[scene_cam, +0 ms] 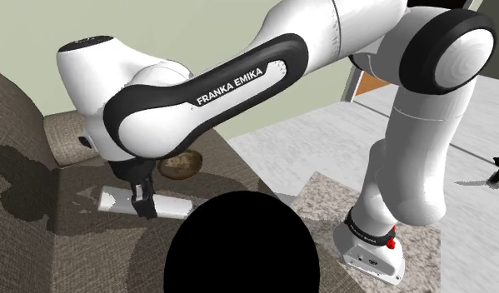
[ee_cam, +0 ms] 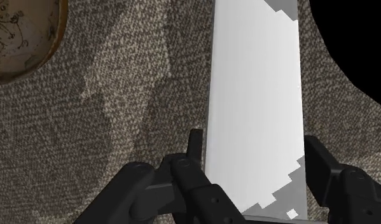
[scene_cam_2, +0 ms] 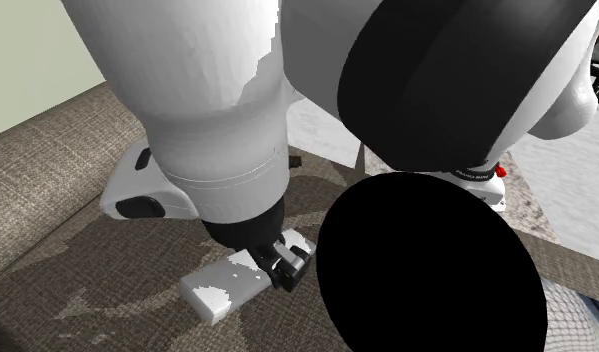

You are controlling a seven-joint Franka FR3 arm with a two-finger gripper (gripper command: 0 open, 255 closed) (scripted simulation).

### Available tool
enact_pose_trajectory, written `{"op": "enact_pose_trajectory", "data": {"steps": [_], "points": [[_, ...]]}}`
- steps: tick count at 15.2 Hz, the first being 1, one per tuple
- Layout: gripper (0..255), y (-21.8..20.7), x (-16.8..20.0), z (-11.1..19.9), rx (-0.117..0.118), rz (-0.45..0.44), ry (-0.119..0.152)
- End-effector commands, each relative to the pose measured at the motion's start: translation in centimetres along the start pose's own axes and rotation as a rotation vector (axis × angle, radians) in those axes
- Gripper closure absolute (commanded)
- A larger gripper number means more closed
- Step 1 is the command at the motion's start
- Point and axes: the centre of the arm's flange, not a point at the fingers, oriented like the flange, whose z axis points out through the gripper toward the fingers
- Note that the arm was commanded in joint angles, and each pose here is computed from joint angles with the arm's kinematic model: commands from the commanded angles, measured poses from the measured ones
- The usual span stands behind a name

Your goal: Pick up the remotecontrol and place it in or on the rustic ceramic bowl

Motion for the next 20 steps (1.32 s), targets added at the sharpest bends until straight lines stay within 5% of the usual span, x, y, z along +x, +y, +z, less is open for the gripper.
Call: {"op": "enact_pose_trajectory", "data": {"steps": [1, 17, 20], "points": [[255, 2.2, -0.8, -0.1, 0.0, -0.001, 0.0], [255, 22.0, -8.1, -0.7, 0.0, -0.001, 0.0], [255, 22.1, -8.1, 0.9, 0.0, -0.001, 0.0]]}}
